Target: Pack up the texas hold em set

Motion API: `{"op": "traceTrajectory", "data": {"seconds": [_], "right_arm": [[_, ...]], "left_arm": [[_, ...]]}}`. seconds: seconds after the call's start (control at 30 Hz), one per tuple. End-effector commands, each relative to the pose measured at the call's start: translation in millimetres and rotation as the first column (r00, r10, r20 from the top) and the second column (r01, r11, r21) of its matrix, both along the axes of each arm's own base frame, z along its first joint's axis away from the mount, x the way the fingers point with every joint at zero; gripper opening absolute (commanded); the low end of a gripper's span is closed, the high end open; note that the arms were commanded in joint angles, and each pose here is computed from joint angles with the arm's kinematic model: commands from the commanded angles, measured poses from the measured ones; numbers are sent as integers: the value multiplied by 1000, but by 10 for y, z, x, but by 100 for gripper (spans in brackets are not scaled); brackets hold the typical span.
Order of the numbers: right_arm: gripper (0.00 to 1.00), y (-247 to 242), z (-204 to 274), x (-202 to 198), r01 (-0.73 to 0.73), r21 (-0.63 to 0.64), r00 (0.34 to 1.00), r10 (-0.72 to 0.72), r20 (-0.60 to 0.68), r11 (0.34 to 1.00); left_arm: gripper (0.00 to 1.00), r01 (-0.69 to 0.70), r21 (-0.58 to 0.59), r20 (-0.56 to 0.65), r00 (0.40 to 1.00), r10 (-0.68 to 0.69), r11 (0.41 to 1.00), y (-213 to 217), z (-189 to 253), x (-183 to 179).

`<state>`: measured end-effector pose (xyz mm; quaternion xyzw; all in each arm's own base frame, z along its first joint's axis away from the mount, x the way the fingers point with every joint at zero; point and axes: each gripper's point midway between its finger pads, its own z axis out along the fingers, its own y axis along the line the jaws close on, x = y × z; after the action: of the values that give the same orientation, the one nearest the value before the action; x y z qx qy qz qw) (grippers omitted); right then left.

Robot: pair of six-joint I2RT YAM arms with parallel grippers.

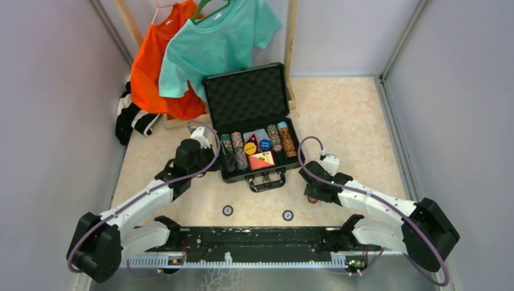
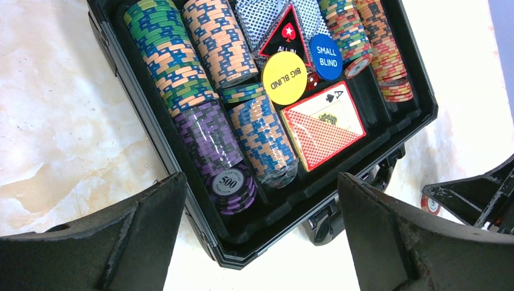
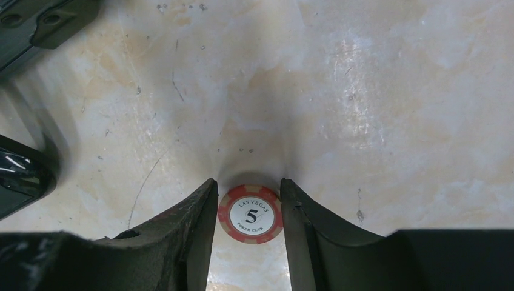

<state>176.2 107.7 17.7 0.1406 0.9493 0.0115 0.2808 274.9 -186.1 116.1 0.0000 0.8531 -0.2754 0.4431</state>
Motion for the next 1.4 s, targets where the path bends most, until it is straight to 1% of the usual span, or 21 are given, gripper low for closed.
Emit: {"op": "traceTrajectory", "data": {"seconds": [0.0,0.17,0.23,0.3,0.4,0.43,0.5,0.6,0.73,0.8,0.9,1.0,1.13,1.23,1.37], "right_arm": [[43,118,45,-6,-6,38,1000,5,13,999],[44,90,94,22,-1,10,1000,0,22,1000],[46,64,125,35,-4,-8,1000,5,28,1000],[53,36,161,51,-9,-25,999,10,39,1000],[67,-3,207,65,-24,-49,998,26,54,999],[70,-18,201,60,-26,-53,998,29,56,998],[73,-6,196,66,-43,-51,997,46,61,998],[74,22,175,74,-77,-61,995,80,52,995],[75,-2,233,122,-92,-115,994,97,41,989],[76,-4,266,147,-94,-122,994,101,52,988],[76,33,311,174,-121,-111,989,129,71,986],[77,14,359,156,-133,-123,988,142,61,983],[76,-55,357,93,-137,-139,989,144,45,981],[75,36,362,76,-177,-88,982,183,57,980],[75,56,291,57,-196,-92,979,200,30,976]], "left_arm": [[99,11,-24,21,1000,-10,1000,-26,61,2],[99,14,-28,21,1000,-13,1000,-31,67,-7],[99,14,-29,22,1000,-13,999,-32,65,-5],[99,12,-26,23,1000,-12,1000,-32,45,6],[99,14,-2,1,1000,-14,1000,-46,-38,45],[99,18,6,-16,1000,-17,1000,-56,-66,52],[99,20,16,-40,999,-19,1000,-67,-115,63],[98,32,-6,-23,999,-32,999,-92,-53,42],[98,-15,-1,28,999,15,1000,22,26,39],[98,-33,-1,46,998,33,999,61,50,47],[98,-31,-14,41,999,31,999,51,46,28],[98,-22,-26,41,999,23,999,29,49,16],[98,-40,-6,44,998,40,999,69,-3,39],[97,-39,2,39,998,39,999,62,-26,56],[97,-12,-12,27,1000,12,1000,4,-23,43]]}}
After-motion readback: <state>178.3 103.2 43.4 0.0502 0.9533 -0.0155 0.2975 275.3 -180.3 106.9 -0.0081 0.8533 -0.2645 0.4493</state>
